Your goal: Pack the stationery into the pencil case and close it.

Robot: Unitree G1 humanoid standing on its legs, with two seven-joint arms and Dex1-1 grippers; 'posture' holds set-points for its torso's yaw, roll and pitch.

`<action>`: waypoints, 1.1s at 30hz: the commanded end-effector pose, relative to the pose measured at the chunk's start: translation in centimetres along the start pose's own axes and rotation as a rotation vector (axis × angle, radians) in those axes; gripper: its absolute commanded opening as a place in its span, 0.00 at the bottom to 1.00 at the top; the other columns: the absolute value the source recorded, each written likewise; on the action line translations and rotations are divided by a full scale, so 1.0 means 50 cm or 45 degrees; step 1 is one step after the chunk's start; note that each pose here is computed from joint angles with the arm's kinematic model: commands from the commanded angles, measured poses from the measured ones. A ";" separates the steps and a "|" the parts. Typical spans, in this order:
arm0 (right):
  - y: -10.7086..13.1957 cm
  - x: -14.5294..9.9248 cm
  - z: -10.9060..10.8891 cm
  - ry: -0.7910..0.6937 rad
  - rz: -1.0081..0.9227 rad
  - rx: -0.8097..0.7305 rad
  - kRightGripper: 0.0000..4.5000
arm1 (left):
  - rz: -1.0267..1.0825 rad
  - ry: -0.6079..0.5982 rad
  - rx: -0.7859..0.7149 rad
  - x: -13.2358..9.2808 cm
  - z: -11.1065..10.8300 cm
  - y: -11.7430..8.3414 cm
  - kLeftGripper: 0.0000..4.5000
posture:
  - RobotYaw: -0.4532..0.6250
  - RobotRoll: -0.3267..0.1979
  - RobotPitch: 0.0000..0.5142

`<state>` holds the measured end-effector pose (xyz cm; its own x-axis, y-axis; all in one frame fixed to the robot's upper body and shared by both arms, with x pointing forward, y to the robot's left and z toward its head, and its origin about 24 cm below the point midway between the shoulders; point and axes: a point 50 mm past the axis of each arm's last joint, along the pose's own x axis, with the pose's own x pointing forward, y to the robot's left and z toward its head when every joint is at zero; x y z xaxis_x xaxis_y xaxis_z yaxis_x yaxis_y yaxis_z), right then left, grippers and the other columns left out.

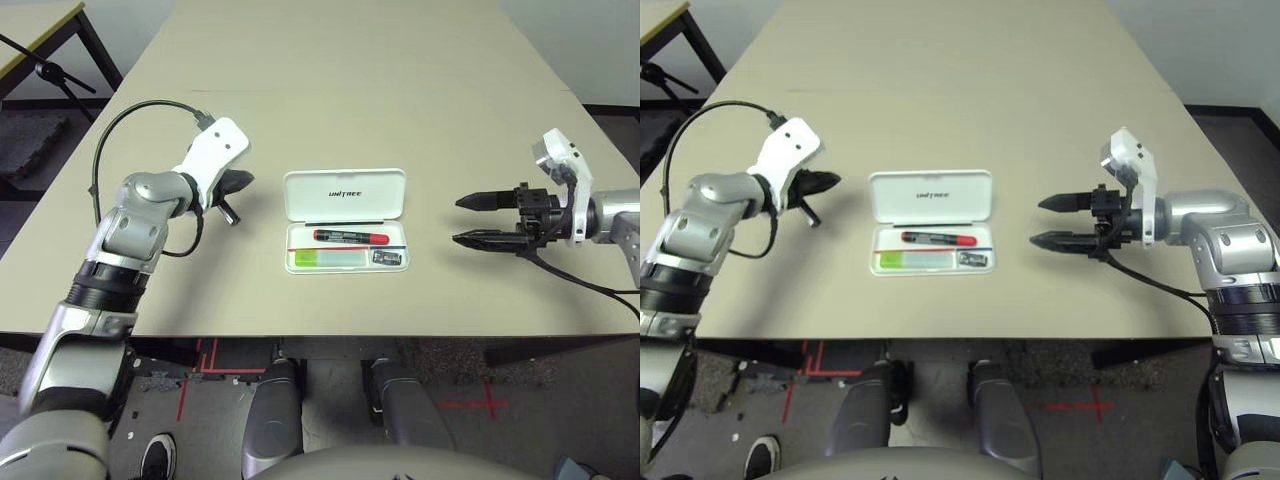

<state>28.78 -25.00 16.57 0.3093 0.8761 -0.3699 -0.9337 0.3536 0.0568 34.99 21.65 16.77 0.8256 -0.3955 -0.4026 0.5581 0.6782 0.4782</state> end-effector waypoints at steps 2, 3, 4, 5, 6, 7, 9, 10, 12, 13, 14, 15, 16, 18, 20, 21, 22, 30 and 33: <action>0.005 0.002 -0.001 0.016 0.009 -0.004 1.00 | -0.026 -0.044 -0.029 0.015 0.000 -0.008 0.01 | 0.38 0.62 0.28; 0.005 0.002 -0.001 0.020 0.012 0.000 1.00 | -0.036 -0.057 -0.035 0.017 0.003 -0.011 0.01 | 0.38 0.62 0.28; 0.007 0.002 -0.001 0.026 0.015 0.002 1.00 | -0.044 -0.076 -0.036 0.019 0.007 -0.013 0.01 | 0.38 0.62 0.28; 0.007 0.002 -0.001 0.030 0.018 0.004 1.00 | -0.049 -0.089 -0.035 0.021 0.009 -0.014 0.01 | 0.38 0.62 0.28; 0.008 0.002 -0.001 0.032 0.017 0.003 1.00 | -0.060 -0.108 -0.024 0.021 0.014 -0.015 0.01 | 0.38 0.62 0.28; 0.008 0.002 0.000 0.033 0.015 0.002 1.00 | -0.071 -0.123 -0.017 0.022 0.018 -0.016 0.01 | 0.38 0.62 0.28; 0.007 0.002 0.000 0.035 0.012 -0.001 1.00 | -0.104 -0.157 -0.009 0.022 0.025 -0.020 0.01 | 0.38 0.62 0.28; 0.007 0.002 0.000 0.037 0.010 -0.002 1.00 | -0.122 -0.171 -0.010 0.021 0.027 -0.023 0.01 | 0.38 0.62 0.28; 0.007 0.002 0.000 0.040 0.010 -0.001 1.00 | -0.158 -0.201 -0.005 0.019 0.033 -0.028 0.01 | 0.38 0.62 0.28; 0.007 0.002 -0.001 0.042 0.011 0.001 1.00 | -0.177 -0.218 0.002 0.018 0.035 -0.032 0.01 | 0.38 0.62 0.28; 0.008 0.002 -0.001 0.044 0.014 0.004 1.00 | -0.206 -0.244 0.018 0.016 0.039 -0.037 0.01 | 0.38 0.62 0.28; 0.009 0.002 -0.002 0.046 0.017 0.006 1.00 | -0.235 -0.266 0.034 0.014 0.042 -0.041 0.01 | 0.38 0.62 0.28; 0.009 0.003 -0.003 0.047 0.018 0.007 1.00 | -0.260 -0.280 0.045 0.012 0.044 -0.045 0.01 | 0.38 0.62 0.28; 0.009 0.003 -0.004 0.049 0.017 0.008 1.00 | -0.328 -0.305 0.063 0.006 0.046 -0.058 0.01 | 0.38 0.62 0.28; 0.009 0.004 -0.004 0.049 0.015 0.008 1.00 | -0.381 -0.320 0.073 0.002 0.047 -0.068 0.01 | 0.38 0.62 0.28; 0.009 0.004 -0.005 0.050 0.013 0.008 1.00 | -0.406 -0.330 0.074 -0.001 0.047 -0.071 0.01 | 0.38 0.62 0.28; 0.008 0.004 -0.005 0.051 0.011 0.008 1.00 | -0.425 -0.339 0.075 -0.004 0.048 -0.074 0.01 | 0.38 0.62 0.28; 0.005 0.007 -0.008 0.057 0.000 0.005 1.00 | -0.540 -0.373 0.112 -0.018 0.051 -0.093 0.01 | 0.38 0.62 0.27; 0.003 0.006 -0.011 0.067 -0.006 0.004 1.00 | -0.636 -0.389 0.139 -0.026 0.054 -0.115 0.01 | 0.38 0.62 0.27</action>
<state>28.66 -24.86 16.35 0.3096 0.8623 -0.4007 -0.9316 0.3595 0.0540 31.73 17.36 17.16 0.5063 -0.7893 -0.3473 0.8420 0.3657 0.3966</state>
